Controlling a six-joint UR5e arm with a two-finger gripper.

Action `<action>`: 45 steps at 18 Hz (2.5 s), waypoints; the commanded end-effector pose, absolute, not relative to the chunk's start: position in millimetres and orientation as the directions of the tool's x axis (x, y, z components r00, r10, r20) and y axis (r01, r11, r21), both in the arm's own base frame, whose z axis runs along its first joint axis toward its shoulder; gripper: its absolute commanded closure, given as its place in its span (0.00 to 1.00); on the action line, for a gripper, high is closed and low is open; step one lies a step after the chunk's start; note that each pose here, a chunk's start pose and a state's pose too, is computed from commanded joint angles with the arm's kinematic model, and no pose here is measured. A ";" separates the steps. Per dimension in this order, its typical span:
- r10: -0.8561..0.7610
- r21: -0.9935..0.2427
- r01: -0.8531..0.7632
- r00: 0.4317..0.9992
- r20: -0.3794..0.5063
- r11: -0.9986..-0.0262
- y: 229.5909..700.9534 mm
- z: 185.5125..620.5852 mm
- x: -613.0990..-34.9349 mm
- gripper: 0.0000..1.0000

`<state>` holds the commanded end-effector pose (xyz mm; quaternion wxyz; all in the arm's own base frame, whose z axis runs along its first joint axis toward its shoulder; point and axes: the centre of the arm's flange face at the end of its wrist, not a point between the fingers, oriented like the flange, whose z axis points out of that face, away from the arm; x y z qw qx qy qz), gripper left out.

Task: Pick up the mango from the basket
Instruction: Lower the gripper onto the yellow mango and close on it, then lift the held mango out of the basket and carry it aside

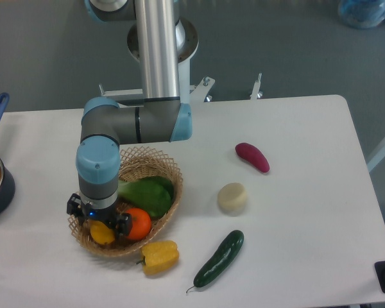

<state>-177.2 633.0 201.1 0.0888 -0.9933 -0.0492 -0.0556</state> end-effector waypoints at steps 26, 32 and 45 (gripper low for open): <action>0.098 -0.284 0.102 0.995 0.026 -0.954 621.0 293.1 -173.2 0.66; 0.218 -0.333 0.166 0.968 -0.124 -0.928 578.7 350.5 -279.8 0.66; 0.059 -0.324 -0.034 0.960 -0.275 -0.945 470.0 398.2 -416.6 0.66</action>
